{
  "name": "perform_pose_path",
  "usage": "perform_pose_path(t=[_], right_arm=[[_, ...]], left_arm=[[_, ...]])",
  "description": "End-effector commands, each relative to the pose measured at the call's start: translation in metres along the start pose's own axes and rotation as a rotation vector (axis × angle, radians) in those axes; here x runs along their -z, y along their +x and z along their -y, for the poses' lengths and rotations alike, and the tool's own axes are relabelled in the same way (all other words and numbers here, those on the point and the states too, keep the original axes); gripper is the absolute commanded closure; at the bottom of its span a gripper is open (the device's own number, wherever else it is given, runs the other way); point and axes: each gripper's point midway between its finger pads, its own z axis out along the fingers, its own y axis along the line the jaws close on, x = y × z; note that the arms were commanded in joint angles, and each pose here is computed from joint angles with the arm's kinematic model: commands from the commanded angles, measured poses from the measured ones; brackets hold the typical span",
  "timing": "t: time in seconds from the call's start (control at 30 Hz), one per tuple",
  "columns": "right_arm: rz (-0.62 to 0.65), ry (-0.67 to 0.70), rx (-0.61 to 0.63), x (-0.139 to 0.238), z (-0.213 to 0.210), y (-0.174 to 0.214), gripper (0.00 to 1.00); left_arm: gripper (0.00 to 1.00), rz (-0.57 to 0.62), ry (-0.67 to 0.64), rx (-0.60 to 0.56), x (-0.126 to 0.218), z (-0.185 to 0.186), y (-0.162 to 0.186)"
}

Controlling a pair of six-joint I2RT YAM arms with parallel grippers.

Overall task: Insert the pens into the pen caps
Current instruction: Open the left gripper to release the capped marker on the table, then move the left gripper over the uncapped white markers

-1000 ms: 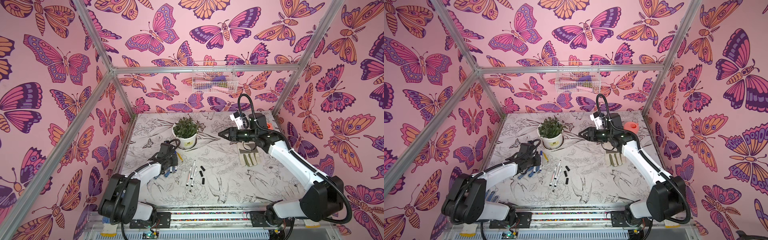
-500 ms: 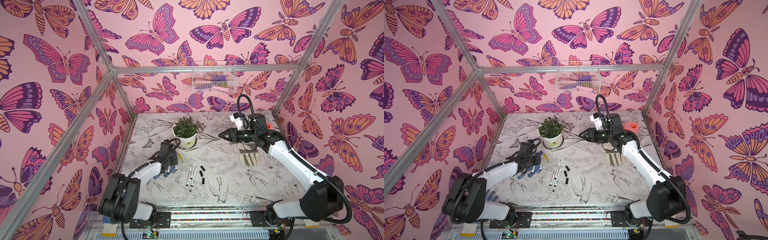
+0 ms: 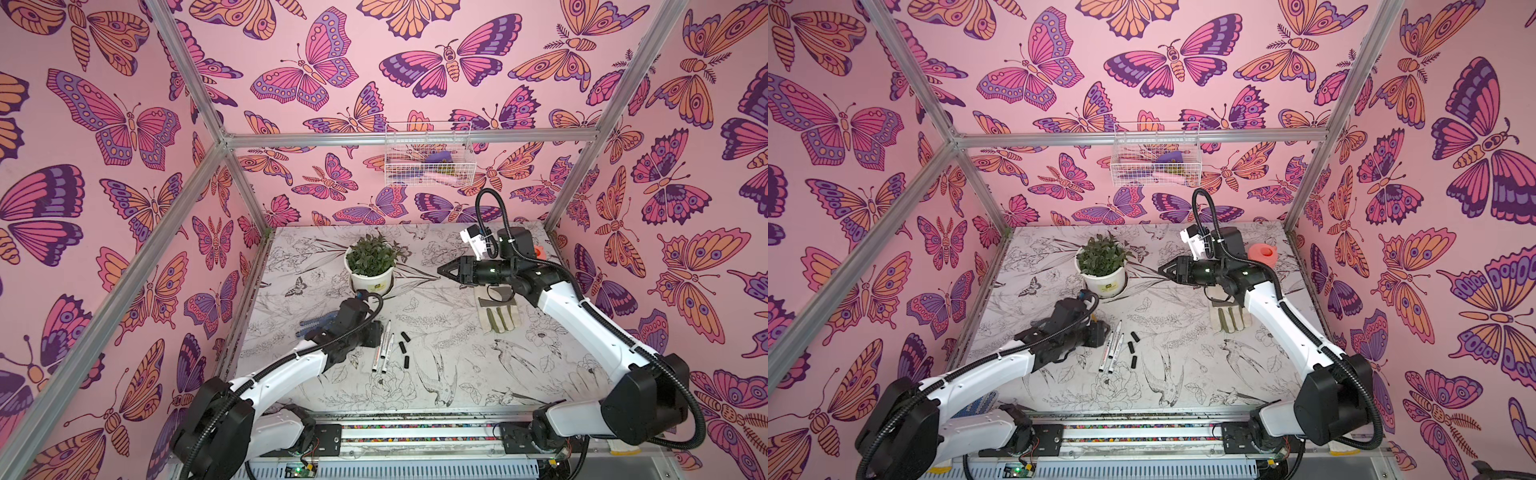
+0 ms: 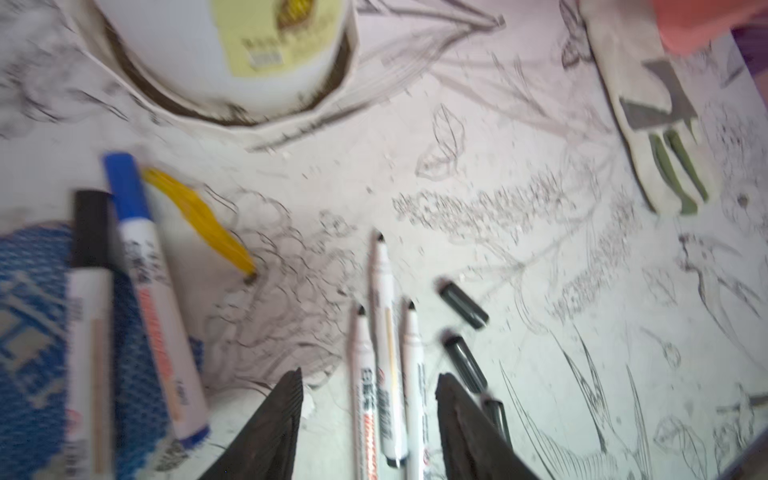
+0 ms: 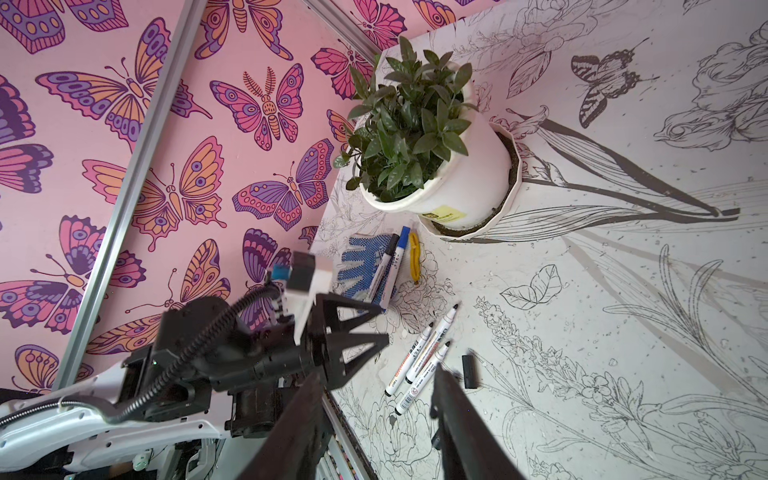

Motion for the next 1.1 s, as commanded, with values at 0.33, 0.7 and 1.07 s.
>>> perform_pose_path(t=[0.33, 0.7, 1.07], right_arm=[[-0.008, 0.008, 0.043, -0.004, -0.001, -0.001, 0.55], [-0.02, 0.003, 0.05, -0.007, -0.004, -0.003, 0.56], [-0.02, 0.023, 0.058, -0.005, -0.002, -0.001, 0.56]], left_arm=[[0.44, -0.21, -0.113, 0.006, 0.013, -0.015, 0.081], [0.45, -0.247, -0.144, -0.061, 0.003, -0.013, 0.077], [0.53, -0.298, -0.224, -0.106, -0.014, -0.023, 0.08]])
